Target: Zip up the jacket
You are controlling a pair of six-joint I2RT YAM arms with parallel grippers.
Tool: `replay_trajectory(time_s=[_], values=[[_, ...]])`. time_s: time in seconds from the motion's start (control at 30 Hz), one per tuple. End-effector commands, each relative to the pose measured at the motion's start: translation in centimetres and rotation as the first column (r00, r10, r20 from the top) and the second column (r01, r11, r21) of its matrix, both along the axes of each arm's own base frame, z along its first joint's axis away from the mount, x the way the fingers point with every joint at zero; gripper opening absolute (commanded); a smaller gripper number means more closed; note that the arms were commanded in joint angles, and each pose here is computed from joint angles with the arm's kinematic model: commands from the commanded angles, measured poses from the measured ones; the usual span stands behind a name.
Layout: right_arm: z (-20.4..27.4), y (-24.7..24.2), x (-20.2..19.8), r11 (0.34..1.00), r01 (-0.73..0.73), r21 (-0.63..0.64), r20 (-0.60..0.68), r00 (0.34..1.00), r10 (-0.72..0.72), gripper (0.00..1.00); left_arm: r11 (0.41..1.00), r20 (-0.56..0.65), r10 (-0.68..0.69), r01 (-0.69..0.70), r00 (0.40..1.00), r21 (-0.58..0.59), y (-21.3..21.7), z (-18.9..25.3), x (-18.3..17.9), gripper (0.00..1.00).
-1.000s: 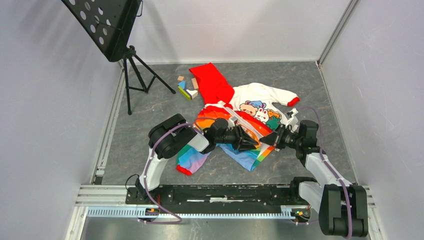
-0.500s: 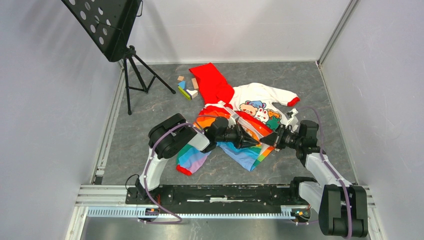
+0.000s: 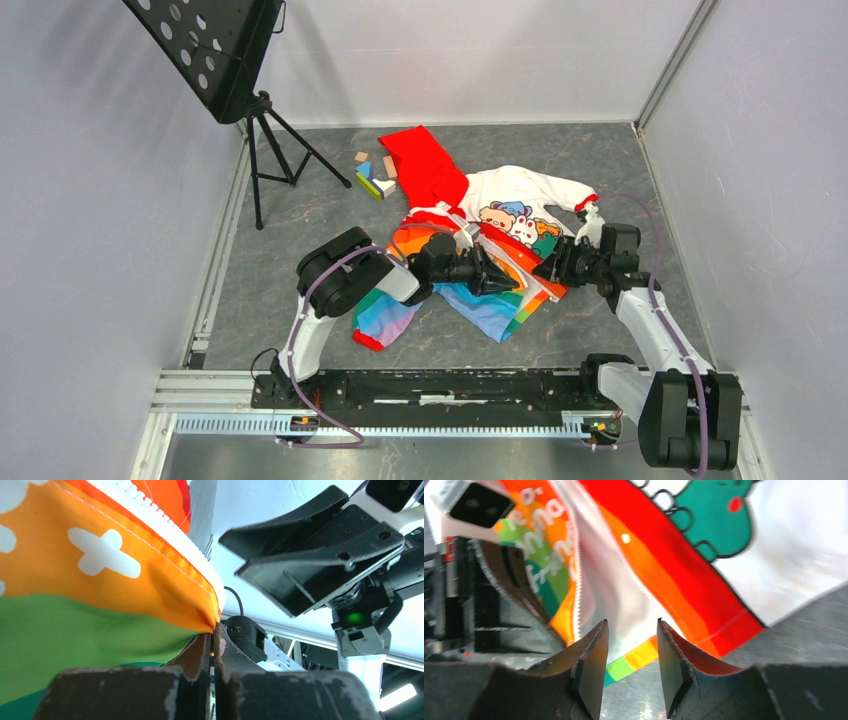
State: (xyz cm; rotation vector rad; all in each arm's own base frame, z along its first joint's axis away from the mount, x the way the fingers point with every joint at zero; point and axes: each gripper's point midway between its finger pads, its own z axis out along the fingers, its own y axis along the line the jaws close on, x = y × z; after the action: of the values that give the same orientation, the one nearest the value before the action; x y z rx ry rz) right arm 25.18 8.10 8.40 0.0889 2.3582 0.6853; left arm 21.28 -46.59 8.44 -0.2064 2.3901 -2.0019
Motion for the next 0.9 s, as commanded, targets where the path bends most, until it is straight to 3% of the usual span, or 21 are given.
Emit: replay_trajectory(time_s=[0.0,0.13,0.37,0.47,0.63,0.87], values=[[-0.6,-4.3,-0.5,0.969,0.138,-0.202,-0.033,0.988,-0.148,0.47,0.999,0.092,0.007,-0.003,0.996,-0.037,-0.1,0.4,0.3,0.02],[-1.6,-5.4,-1.5,0.963,0.201,-0.178,-0.048,0.976,-0.212,0.44,1.0,0.087,0.008,-0.006,0.996,-0.024,0.0,0.1,0.2,0.02],[-4.1,-5.7,-2.8,0.979,0.179,-0.094,-0.125,0.974,-0.19,0.42,1.0,0.092,0.003,-0.001,0.996,-0.026,0.0,0.4,0.2,0.02],[-4.4,-5.7,-3.2,0.976,0.166,-0.138,-0.154,0.97,-0.187,0.42,1.0,0.105,-0.001,0.001,0.994,-0.003,0.0,0.2,0.2,0.02],[-4.0,-5.5,-2.9,0.96,0.173,-0.222,-0.139,0.968,-0.207,0.54,1.0,0.112,0.0,0.0,0.994,0.004,-0.1,0.2,0.3,0.02],[-4.9,-5.4,-2.8,0.945,0.164,-0.284,-0.165,0.962,-0.217,0.54,1.0,0.107,-0.012,0.012,0.994,0.004,-0.2,0.1,0.2,0.02]])
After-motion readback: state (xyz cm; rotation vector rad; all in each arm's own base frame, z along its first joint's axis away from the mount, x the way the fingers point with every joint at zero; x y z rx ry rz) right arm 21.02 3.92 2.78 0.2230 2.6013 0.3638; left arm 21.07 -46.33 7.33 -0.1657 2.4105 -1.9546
